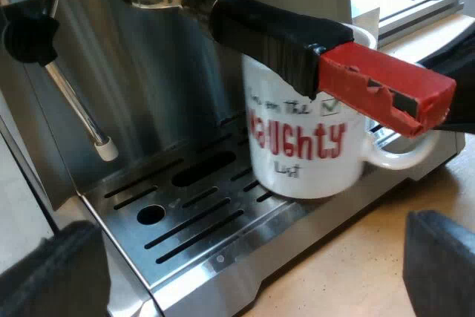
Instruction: Place mug into machine
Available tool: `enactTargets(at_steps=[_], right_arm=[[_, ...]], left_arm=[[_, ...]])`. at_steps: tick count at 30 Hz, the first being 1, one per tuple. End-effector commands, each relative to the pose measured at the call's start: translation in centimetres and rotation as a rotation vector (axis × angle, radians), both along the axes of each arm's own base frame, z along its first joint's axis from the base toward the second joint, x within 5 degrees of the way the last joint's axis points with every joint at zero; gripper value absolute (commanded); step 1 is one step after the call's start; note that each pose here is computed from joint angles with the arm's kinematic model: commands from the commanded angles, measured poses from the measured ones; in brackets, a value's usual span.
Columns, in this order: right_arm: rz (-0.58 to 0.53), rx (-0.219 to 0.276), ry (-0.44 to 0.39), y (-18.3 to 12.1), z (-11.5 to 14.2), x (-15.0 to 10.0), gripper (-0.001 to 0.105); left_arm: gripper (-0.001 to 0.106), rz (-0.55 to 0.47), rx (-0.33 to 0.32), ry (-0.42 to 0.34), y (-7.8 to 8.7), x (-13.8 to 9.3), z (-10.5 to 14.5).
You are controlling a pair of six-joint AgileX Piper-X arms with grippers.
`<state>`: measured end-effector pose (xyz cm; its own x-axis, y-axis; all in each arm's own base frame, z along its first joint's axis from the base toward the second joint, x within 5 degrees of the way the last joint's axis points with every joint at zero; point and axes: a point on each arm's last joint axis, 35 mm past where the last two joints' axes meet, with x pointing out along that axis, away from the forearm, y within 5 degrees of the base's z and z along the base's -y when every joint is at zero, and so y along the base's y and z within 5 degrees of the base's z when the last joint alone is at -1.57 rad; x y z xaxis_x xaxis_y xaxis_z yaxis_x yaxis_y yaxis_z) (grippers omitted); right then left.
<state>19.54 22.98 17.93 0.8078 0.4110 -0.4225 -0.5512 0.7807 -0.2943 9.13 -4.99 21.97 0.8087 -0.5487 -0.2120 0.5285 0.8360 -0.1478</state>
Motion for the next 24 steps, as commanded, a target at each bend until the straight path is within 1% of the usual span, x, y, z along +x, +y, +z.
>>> enactTargets(at_steps=[1, 2, 4, 5, 6, 7, 8, 9, 11, 13, 15, 19, 24], right_arm=[[-0.014, 0.057, -0.059, 0.8, 1.1, 0.7, 0.0], [-0.006, 0.054, -0.052, 1.0, 0.9, 0.8, 0.0], [0.021, 0.033, -0.054, 1.4, 0.7, 1.0, 0.0], [0.051, 0.002, -0.064, 1.8, 0.6, 1.2, 0.004], [0.054, 0.003, -0.063, 1.8, 0.6, 1.3, 0.005], [0.079, 0.001, -0.061, 2.1, 0.6, 1.4, 0.017], [0.088, 0.004, -0.058, 2.3, 0.6, 1.5, 0.026], [0.088, 0.005, -0.059, 2.4, 0.6, 1.6, 0.031], [0.077, 0.003, -0.064, 2.4, 0.7, 1.7, 0.047], [0.032, -0.007, -0.079, 2.3, 0.8, 1.8, 0.051], [0.022, -0.009, -0.082, 2.2, 0.9, 1.7, 0.052], [0.037, 0.01, -0.069, 1.8, 1.5, 1.2, 0.051], [0.04, 0.024, -0.079, 0.2, 1.2, 0.0, 0.051]], left_arm=[[0.081, 0.012, -0.011, -0.009, 0.0, 0.0, 0.2], [0.081, 0.012, -0.011, -0.009, 0.0, 0.0, 0.2], [0.081, 0.012, -0.012, -0.011, 0.0, 0.0, 0.2], [0.081, 0.012, -0.012, -0.011, 0.0, 0.0, 0.2], [0.081, 0.012, -0.012, -0.011, 0.0, 0.0, 0.2], [0.081, 0.012, -0.012, -0.011, 0.0, 0.0, 0.2], [0.081, 0.012, -0.012, -0.011, 0.0, 0.0, 0.2], [0.081, 0.012, -0.012, -0.011, 0.0, 0.0, 0.2], [0.081, 0.012, -0.012, -0.011, 0.0, 0.0, 0.2], [0.081, 0.012, -0.012, -0.011, 0.0, 0.0, 0.2], [0.081, 0.012, -0.012, -0.011, 0.0, 0.0, 0.2], [0.081, 0.012, -0.012, -0.011, 0.0, 0.0, 0.2], [0.081, 0.012, -0.013, -0.014, 0.0, 0.1, 0.2]])
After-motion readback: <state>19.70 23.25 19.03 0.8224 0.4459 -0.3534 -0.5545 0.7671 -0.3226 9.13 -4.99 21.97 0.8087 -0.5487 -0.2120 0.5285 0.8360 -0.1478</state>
